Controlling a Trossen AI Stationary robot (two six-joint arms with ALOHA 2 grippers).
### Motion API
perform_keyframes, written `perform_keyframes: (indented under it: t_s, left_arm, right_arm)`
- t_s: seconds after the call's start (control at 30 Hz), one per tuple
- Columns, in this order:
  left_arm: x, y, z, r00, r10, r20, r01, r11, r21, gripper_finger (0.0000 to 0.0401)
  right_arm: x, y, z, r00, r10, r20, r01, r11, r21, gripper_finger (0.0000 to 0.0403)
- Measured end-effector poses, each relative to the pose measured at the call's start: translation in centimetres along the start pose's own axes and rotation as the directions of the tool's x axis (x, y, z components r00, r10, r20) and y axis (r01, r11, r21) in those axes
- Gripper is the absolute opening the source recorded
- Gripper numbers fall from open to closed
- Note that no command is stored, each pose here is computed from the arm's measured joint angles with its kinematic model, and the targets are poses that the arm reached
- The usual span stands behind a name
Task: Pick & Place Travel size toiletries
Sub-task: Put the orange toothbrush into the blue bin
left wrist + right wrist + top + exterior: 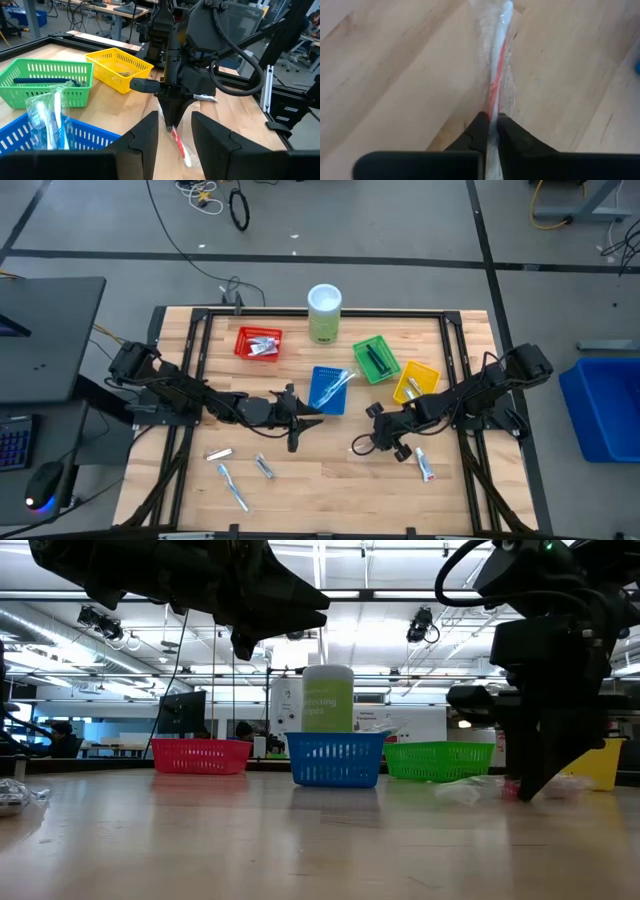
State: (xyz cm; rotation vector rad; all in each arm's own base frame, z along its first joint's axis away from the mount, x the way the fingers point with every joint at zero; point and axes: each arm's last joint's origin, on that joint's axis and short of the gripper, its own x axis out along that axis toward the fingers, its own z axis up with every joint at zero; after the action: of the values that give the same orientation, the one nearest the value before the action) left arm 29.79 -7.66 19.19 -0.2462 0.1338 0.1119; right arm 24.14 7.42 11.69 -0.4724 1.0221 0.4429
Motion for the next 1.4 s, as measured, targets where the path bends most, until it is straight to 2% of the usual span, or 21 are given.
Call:
perform_keyframes:
  t_s: [0.17,0.27,0.33,0.43,0.53,0.63,0.77,0.87,0.97,1.23,1.4]
  left_arm:
    - [0.0,0.0,0.0,1.0,0.0,0.0,0.0,1.0,0.001,0.0126]
    - [0.0,0.0,0.0,1.0,0.001,-0.001,-0.001,1.0,0.015,0.0126]
    - [0.0,0.0,0.0,1.0,0.001,-0.001,-0.001,1.0,0.029,0.0126]
    - [0.0,0.0,0.0,1.0,0.01,0.004,-0.011,0.999,0.04,0.0126]
    - [0.0,0.2,0.1,0.998,0.053,0.017,-0.053,0.999,-0.002,0.0126]
    - [0.0,0.4,0.1,0.992,0.122,0.039,-0.12,0.991,-0.067,0.0125]
    - [-0.4,0.7,0.8,0.968,0.233,0.088,-0.226,0.97,-0.083,0.0125]
    - [-1.0,0.8,2.0,0.945,0.299,0.134,-0.291,0.954,-0.075,0.0125]
    - [-1.5,1.2,2.6,0.928,0.349,0.134,-0.337,0.936,-0.1,0.0125]
    - [-1.6,2.2,2.7,0.922,0.375,0.094,-0.368,0.926,-0.083,0.0125]
    - [-1.4,2.6,2.4,0.938,0.345,0.047,-0.339,0.935,-0.103,0.0125]
  right_arm:
    - [-1.1,-0.1,0.2,1.0,-0.003,-0.002,0.003,0.999,0.054,0.0021]
    - [-3.0,-0.9,2.1,0.998,-0.027,0.056,0.023,0.998,0.063,0.0028]
    - [-4.2,-1.3,3.1,0.999,-0.047,0.011,0.047,0.998,0.04,0.0028]
    - [-6.4,-2.3,4.7,0.983,-0.152,-0.099,0.148,0.988,-0.041,0.0025]
    - [-8.2,-3.7,6.3,0.945,-0.294,-0.144,0.268,0.948,-0.173,0.0025]
    - [-8.5,-5.2,7.3,0.921,-0.361,-0.145,0.309,0.905,-0.292,0.0025]
    - [-7.2,-7.7,7.1,0.898,-0.392,-0.2,0.315,0.89,-0.328,0.0025]
    - [-5.9,-9.4,6.6,0.859,-0.437,-0.268,0.326,0.869,-0.372,0.0025]
    - [-4.4,-10.8,6.3,0.849,-0.456,-0.268,0.338,0.858,-0.387,0.0025]
    - [-1.4,-12.6,5.6,0.826,-0.484,-0.29,0.303,0.814,-0.496,0.0027]
    - [-1.2,-12.5,5.7,0.839,-0.468,-0.278,0.28,0.809,-0.517,0.0059]
